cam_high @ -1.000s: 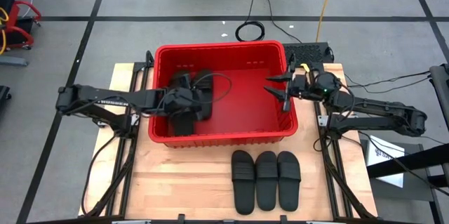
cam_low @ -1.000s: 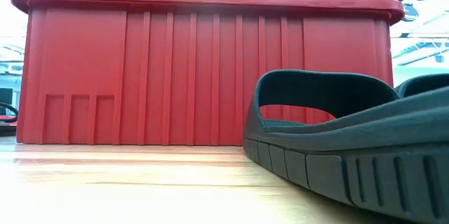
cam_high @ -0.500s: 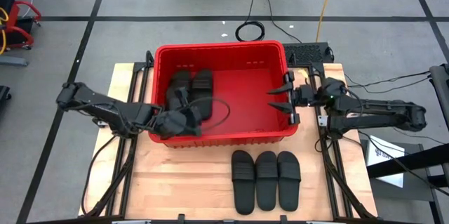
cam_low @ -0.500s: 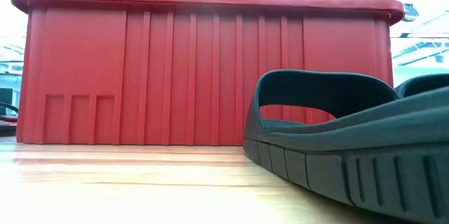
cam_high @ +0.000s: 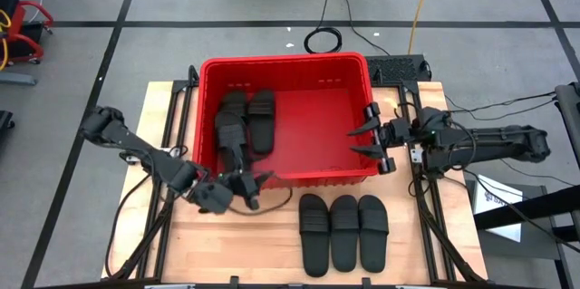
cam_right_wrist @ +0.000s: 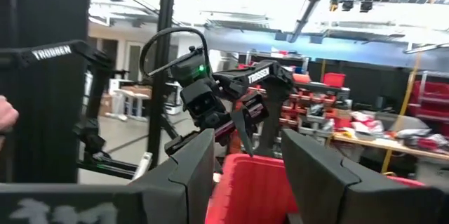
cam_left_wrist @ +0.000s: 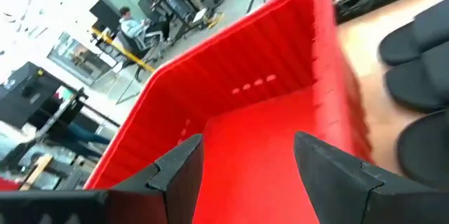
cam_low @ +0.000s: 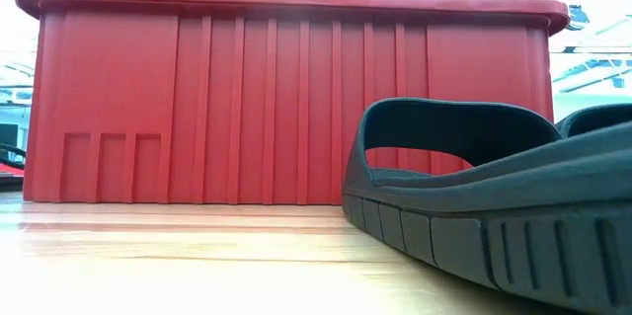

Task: Pick and place slides into bin
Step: Put the left black slide into the red bin

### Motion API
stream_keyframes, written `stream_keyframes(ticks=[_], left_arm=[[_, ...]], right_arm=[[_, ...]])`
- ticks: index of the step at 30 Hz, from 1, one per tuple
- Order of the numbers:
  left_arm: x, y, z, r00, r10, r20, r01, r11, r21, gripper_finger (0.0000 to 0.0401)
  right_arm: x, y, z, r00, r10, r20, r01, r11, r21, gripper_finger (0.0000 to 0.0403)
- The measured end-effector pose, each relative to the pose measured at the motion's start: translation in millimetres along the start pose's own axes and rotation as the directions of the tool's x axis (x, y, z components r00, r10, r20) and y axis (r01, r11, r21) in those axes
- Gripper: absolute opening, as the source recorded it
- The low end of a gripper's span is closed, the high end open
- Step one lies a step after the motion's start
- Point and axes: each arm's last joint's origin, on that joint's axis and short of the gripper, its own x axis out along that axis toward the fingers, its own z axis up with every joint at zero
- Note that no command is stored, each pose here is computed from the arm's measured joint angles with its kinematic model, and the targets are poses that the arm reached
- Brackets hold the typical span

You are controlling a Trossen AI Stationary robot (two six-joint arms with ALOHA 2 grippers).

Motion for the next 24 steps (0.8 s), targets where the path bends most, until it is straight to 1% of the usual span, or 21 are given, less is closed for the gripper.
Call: stream_keyframes(ticks=[3, 6, 12, 15, 20, 24], left_arm=[[-5.4, -14.7, 9.7, 1.000, -0.020, 0.019, 0.020, 1.000, 0.017, 0.0230], [-7.9, -30.2, 20.2, 1.000, -0.013, 0.024, 0.012, 0.999, 0.039, 0.0230], [-6.2, -59.5, 41.3, 0.999, -0.042, -0.003, 0.042, 0.996, 0.084, 0.0230], [-3.0, -72.9, 52.4, 0.999, -0.050, -0.015, 0.052, 0.994, 0.094, 0.0230], [2.1, -97.8, 60.1, 0.996, -0.072, -0.049, 0.078, 0.987, 0.141, 0.0230], [1.7, -114.4, 65.2, 0.995, -0.085, -0.051, 0.092, 0.983, 0.158, 0.0230]], right_arm=[[1.5, 5.5, -0.1, 1.000, 0.030, 0.000, -0.030, 0.999, 0.029, 0.0155], [2.9, 11.7, 0.5, 0.998, 0.063, 0.008, -0.063, 0.996, 0.055, 0.0155], [5.0, 24.0, 2.2, 0.992, 0.123, 0.026, -0.124, 0.990, 0.072, 0.0155], [6.1, 29.6, 2.4, 0.994, 0.111, 0.026, -0.112, 0.990, 0.084, 0.0155], [7.1, 37.7, 2.8, 0.994, 0.105, 0.026, -0.107, 0.990, 0.094, 0.0155], [7.4, 41.9, 3.9, 0.995, 0.093, 0.033, -0.096, 0.990, 0.100, 0.0155]])
